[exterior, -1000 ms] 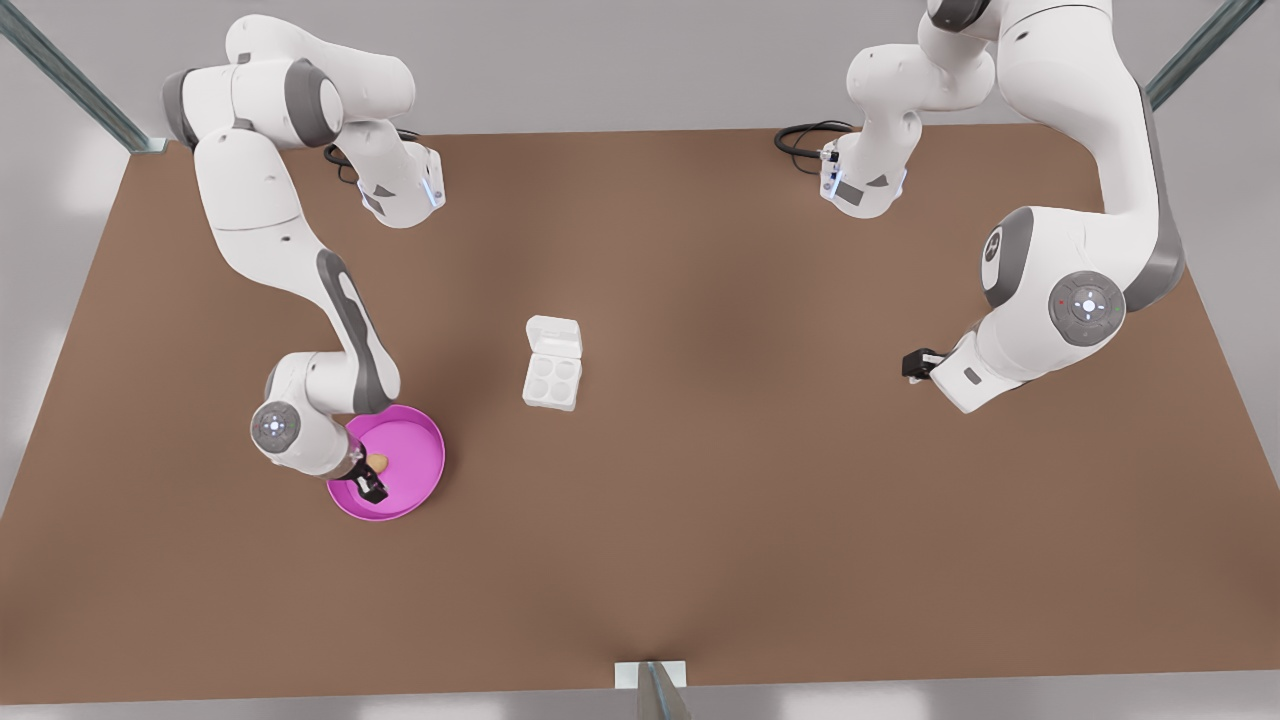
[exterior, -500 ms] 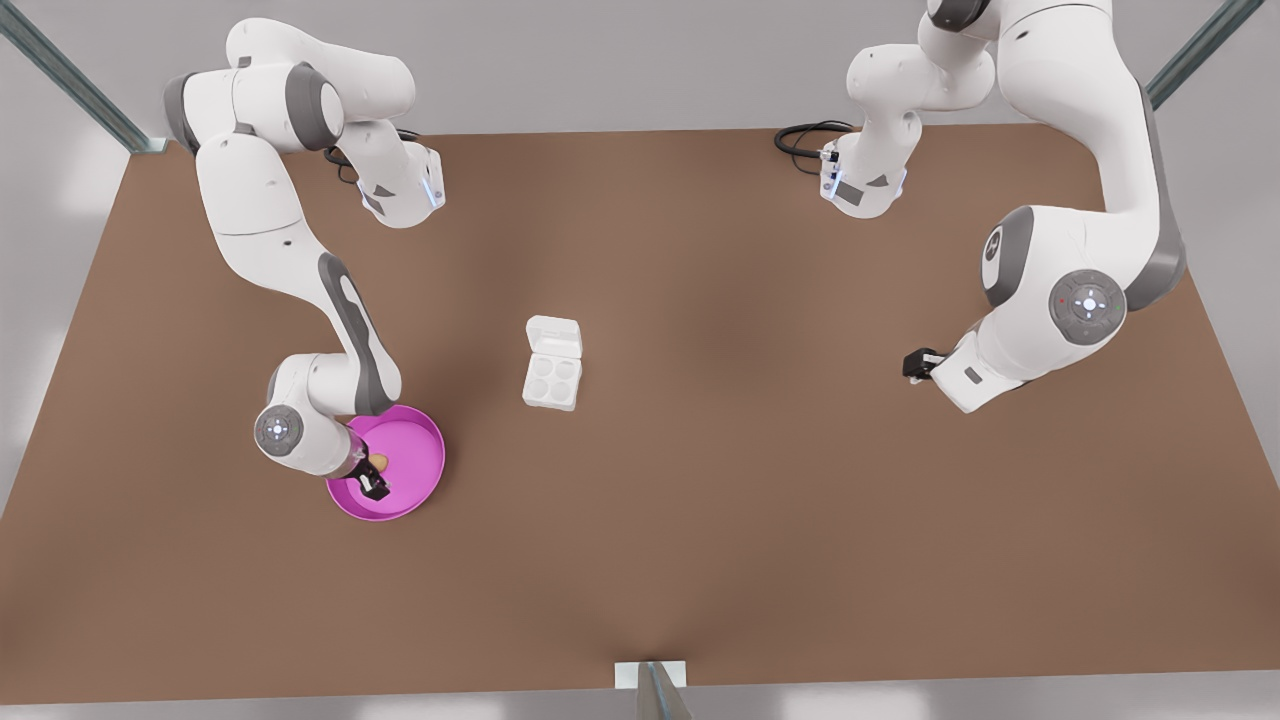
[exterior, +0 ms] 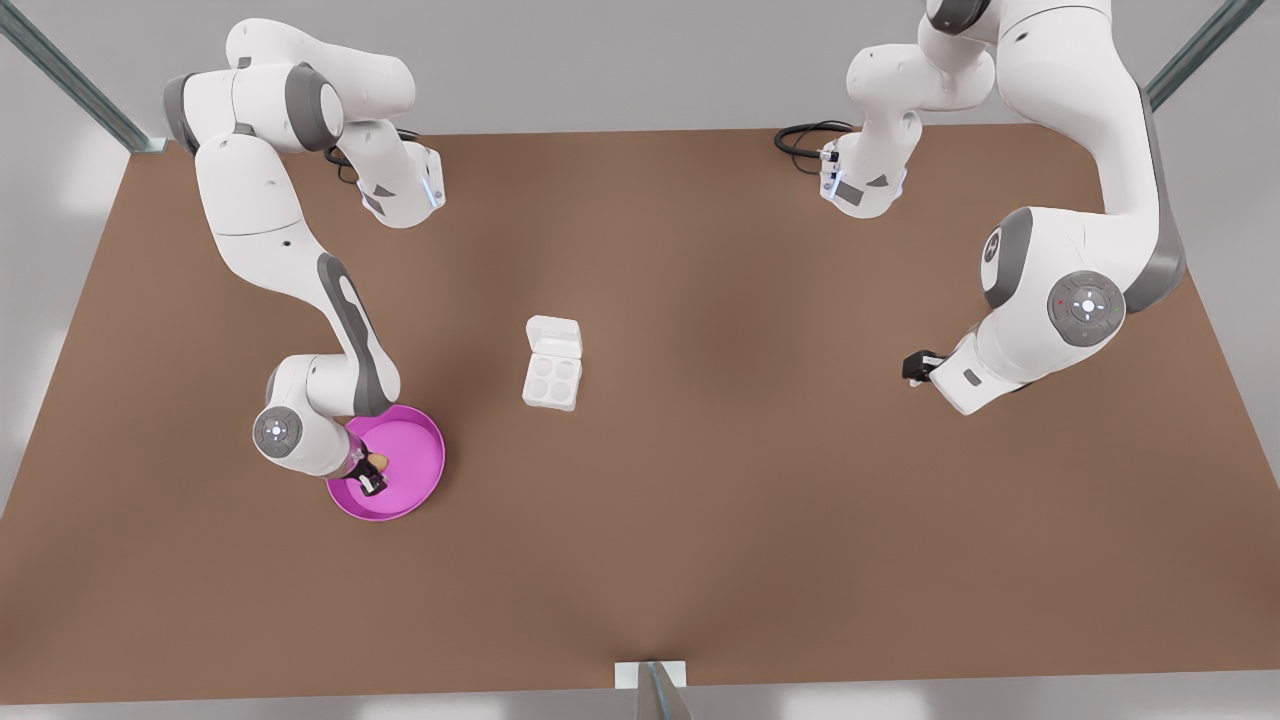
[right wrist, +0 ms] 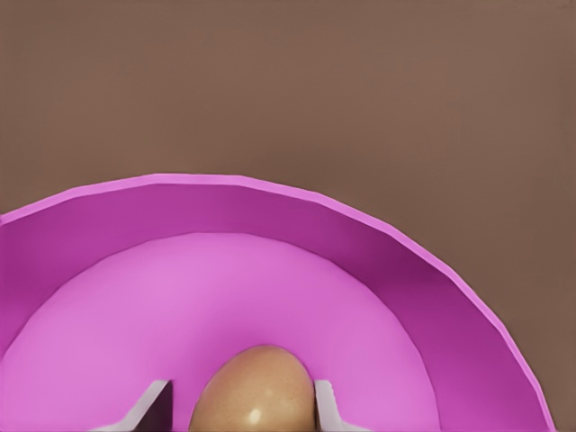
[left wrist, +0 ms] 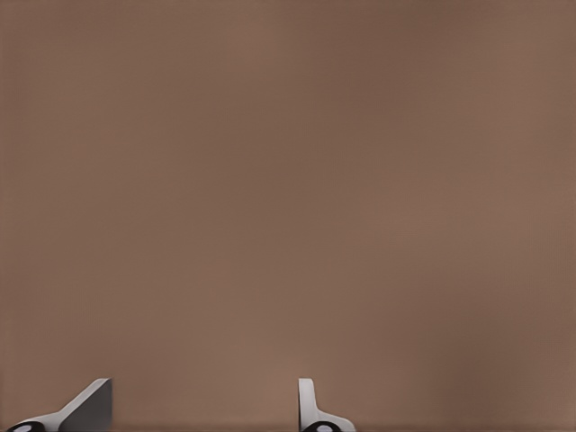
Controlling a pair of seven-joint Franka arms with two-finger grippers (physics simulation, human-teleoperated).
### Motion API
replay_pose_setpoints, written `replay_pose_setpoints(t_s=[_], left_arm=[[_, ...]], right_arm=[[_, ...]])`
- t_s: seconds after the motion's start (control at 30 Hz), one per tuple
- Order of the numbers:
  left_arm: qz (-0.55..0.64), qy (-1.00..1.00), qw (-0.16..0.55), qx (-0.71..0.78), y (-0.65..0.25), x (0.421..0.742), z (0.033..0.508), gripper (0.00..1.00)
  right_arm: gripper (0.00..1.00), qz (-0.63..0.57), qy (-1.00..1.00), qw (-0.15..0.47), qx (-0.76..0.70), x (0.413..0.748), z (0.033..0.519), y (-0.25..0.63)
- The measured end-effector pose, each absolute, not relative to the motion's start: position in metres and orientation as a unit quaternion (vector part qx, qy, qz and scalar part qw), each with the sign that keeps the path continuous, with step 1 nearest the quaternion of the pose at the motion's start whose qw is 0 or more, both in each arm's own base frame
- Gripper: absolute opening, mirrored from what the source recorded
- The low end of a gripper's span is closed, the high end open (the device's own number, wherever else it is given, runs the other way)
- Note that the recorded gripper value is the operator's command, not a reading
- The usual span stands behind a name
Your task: Pack egg into the box and close the box lid
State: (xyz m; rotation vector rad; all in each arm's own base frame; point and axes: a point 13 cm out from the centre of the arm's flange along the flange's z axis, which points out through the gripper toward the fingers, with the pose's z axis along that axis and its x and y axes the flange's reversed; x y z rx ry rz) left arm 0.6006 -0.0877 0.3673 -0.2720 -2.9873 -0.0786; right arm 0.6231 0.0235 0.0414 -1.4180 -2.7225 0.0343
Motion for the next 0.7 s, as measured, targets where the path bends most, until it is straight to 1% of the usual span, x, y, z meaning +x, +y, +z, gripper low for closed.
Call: replay_pose_setpoints(t_s=[0.1,0.27,0.43,0.7], left_arm=[[-0.027,-0.993,0.070,-0.091,-0.0880,0.6008,0.3672,1.00],[-0.026,-0.993,0.066,-0.092,-0.0891,0.6030,0.3711,1.00],[-0.030,-0.993,0.068,-0.092,-0.0876,0.6043,0.3687,1.00],[-0.032,-0.993,0.067,-0.093,-0.0872,0.6065,0.3680,1.00]], right_arm=[[0.62,0.012,-0.887,0.036,-0.459,0.6231,0.0415,0.0239],[0.61,0.014,-0.889,0.039,-0.456,0.6227,0.0396,0.0246],[0.56,0.016,-0.890,0.042,-0.453,0.6214,0.0390,0.0248],[0.54,0.016,-0.892,0.044,-0.449,0.6240,0.0429,0.0260]])
